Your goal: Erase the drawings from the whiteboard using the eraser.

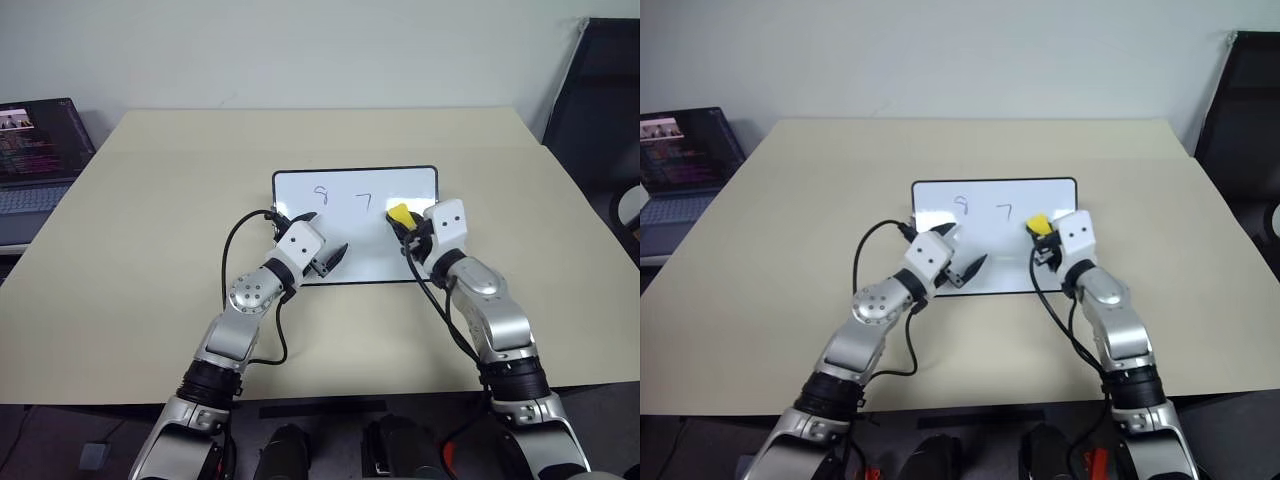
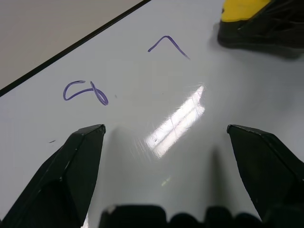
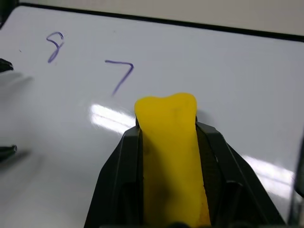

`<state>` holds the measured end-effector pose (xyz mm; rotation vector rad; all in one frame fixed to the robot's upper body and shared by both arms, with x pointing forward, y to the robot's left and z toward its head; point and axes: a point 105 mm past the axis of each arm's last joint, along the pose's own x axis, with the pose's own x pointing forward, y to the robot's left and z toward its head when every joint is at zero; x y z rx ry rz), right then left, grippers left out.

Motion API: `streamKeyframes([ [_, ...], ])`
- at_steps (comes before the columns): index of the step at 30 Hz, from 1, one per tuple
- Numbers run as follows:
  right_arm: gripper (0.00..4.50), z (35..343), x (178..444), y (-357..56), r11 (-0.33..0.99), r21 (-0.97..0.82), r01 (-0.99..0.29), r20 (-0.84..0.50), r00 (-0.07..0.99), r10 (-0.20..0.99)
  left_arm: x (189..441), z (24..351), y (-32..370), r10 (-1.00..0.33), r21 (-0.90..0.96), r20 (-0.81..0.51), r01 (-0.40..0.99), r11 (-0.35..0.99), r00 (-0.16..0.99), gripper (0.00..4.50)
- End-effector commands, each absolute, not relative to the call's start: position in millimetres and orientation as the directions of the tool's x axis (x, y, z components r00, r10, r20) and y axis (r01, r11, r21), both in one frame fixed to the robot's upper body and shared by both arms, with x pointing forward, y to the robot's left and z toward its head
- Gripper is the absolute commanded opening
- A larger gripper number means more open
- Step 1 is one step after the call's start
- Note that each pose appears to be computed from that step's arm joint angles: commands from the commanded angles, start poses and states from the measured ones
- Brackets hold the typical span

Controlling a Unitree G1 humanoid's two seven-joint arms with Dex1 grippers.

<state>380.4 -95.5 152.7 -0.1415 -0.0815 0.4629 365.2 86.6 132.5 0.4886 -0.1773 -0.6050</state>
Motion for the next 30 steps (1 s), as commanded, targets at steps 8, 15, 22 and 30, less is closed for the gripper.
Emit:
streamKeyframes([
  [8, 1.17, 201.2, 405.5, -49.1, 0.854, -0.192, -0.484, 0.204, 0.831, 0.517, 366.3, 154.1, 84.8, -0.598, 0.509, 0.081, 0.482, 0.713, 0.798, 4.50],
  [15, 1.17, 187.0, 414.6, -50.0, 0.845, -0.268, -0.462, 0.114, 0.856, 0.504, 369.1, 158.1, 87.1, -0.593, 0.516, 0.085, 0.474, 0.714, 0.800, 4.50],
  [22, 1.17, 153.4, 401.4, -59.4, 0.820, -0.305, -0.484, -0.015, 0.863, 0.504, 369.8, 159.3, 88.0, -0.589, 0.518, 0.087, 0.469, 0.715, 0.803, 4.50],
  [30, 1.17, 125.8, 378.7, -84.4, 0.838, -0.288, -0.463, -0.094, 0.885, 0.456, 370.9, 158.9, 85.4, -0.597, 0.515, 0.084, 0.479, 0.711, 0.798, 4.50],
])
